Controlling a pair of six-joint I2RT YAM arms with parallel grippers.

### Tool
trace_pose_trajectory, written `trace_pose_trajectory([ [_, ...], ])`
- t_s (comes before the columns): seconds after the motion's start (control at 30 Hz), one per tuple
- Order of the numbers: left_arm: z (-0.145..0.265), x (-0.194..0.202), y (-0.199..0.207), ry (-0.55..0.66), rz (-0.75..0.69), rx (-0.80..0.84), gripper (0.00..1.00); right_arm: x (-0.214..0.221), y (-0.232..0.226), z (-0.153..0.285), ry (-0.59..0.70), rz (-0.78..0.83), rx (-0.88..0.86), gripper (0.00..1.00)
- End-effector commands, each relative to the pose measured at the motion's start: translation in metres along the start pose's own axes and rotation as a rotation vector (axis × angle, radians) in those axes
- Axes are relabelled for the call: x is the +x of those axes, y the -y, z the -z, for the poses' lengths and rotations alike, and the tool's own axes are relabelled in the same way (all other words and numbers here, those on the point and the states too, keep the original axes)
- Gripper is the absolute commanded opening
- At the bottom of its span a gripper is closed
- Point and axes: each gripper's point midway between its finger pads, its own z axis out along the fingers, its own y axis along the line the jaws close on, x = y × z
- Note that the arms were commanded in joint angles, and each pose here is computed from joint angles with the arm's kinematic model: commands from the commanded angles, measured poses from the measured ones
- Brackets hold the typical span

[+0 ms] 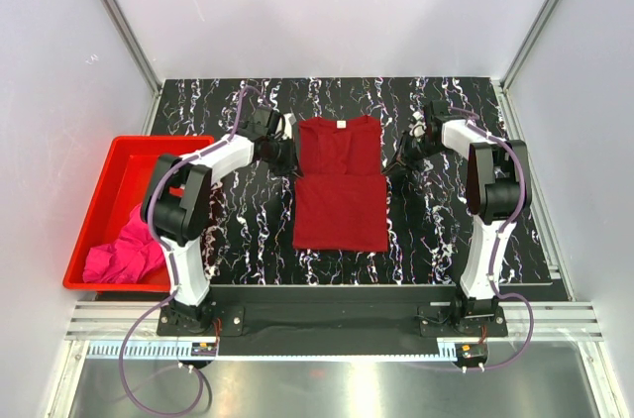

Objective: Fold and stack the t-shirts
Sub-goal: Fold the tshirt

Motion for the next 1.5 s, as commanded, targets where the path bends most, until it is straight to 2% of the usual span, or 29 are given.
trace_pose_trajectory([
  [0.0, 0.006, -0.015, -0.006, 0.047, -0.005, -0.034, 0.0, -0.013, -0.007, 0.009, 0.049, 0.019, 0.01, 0.0],
  [0.2, -0.009, -0.01, -0.027, 0.015, 0.001, -0.099, 0.0, -0.021, 0.004, -0.003, 0.041, 0.015, 0.045, 0.0],
  [0.23, -0.01, -0.014, -0.026, 0.016, 0.0, -0.099, 0.03, -0.02, 0.009, -0.008, 0.028, 0.011, 0.051, 0.0],
  [0.3, -0.014, -0.015, -0.029, 0.008, 0.005, -0.113, 0.16, -0.023, 0.011, -0.01, 0.024, 0.012, 0.062, 0.0],
  [0.33, -0.012, -0.021, -0.029, 0.022, 0.002, -0.122, 0.18, -0.024, 0.015, -0.013, 0.018, 0.013, 0.073, 0.0],
  [0.37, -0.012, -0.023, -0.031, 0.028, 0.006, -0.14, 0.21, -0.023, 0.015, -0.013, 0.009, 0.009, 0.079, 0.02],
  [0.4, -0.007, -0.023, -0.033, 0.028, 0.008, -0.163, 0.33, -0.028, 0.012, -0.011, 0.015, 0.018, 0.078, 0.13],
  [0.5, 0.017, -0.037, -0.037, 0.075, 0.0, -0.251, 0.51, -0.035, 0.015, 0.003, 0.032, 0.048, 0.157, 0.31],
  [0.6, 0.052, -0.047, -0.028, 0.142, -0.028, -0.292, 0.6, -0.033, 0.021, 0.034, 0.045, 0.079, 0.296, 0.37],
  [0.67, 0.064, -0.039, -0.022, 0.15, -0.036, -0.282, 0.62, -0.023, 0.019, 0.054, 0.068, 0.088, 0.334, 0.45],
  [0.7, 0.077, -0.039, -0.013, 0.18, -0.04, -0.259, 0.62, -0.017, 0.016, 0.057, 0.07, 0.083, 0.322, 0.48],
  [0.73, 0.075, -0.024, -0.011, 0.149, -0.033, -0.23, 0.61, -0.009, 0.001, 0.067, 0.083, 0.079, 0.266, 0.54],
  [0.8, 0.078, -0.009, 0.004, 0.145, -0.013, -0.163, 0.6, 0.017, 0.001, 0.065, 0.057, 0.05, 0.215, 0.57],
  [0.83, 0.071, 0.015, 0.007, 0.093, -0.004, -0.131, 0.6, 0.03, -0.004, 0.063, 0.032, 0.028, 0.164, 0.59],
  [0.97, 0.074, 0.069, 0.019, 0.045, -0.011, -0.098, 0.61, 0.085, 0.018, 0.055, -0.025, -0.017, 0.128, 0.62],
  [1.03, 0.07, 0.099, 0.013, 0.001, -0.005, -0.112, 0.62, 0.103, 0.015, 0.058, -0.031, -0.026, 0.09, 0.62],
  [1.13, 0.069, 0.13, 0.027, -0.016, -0.034, -0.087, 0.61, 0.125, 0.02, 0.05, -0.025, -0.034, 0.048, 0.6],
  [1.17, 0.074, 0.132, 0.033, 0.005, -0.037, -0.064, 0.6, 0.139, 0.025, 0.045, -0.05, -0.055, 0.039, 0.58],
  [1.2, 0.072, 0.138, 0.036, 0.008, -0.032, -0.034, 0.58, 0.143, 0.019, 0.045, -0.049, -0.068, 0.009, 0.5],
  [1.3, 0.076, 0.136, 0.054, 0.064, 0.002, 0.045, 0.5, 0.163, 0.004, 0.03, -0.084, -0.022, -0.026, 0.38],
  [1.4, 0.077, 0.131, 0.059, 0.1, 0.011, 0.065, 0.47, 0.183, -0.022, 0.014, -0.137, 0.062, -0.038, 0.34],
  [1.47, 0.074, 0.127, 0.067, 0.095, 0.011, 0.094, 0.46, 0.186, -0.035, 0.007, -0.146, 0.082, -0.07, 0.27],
])
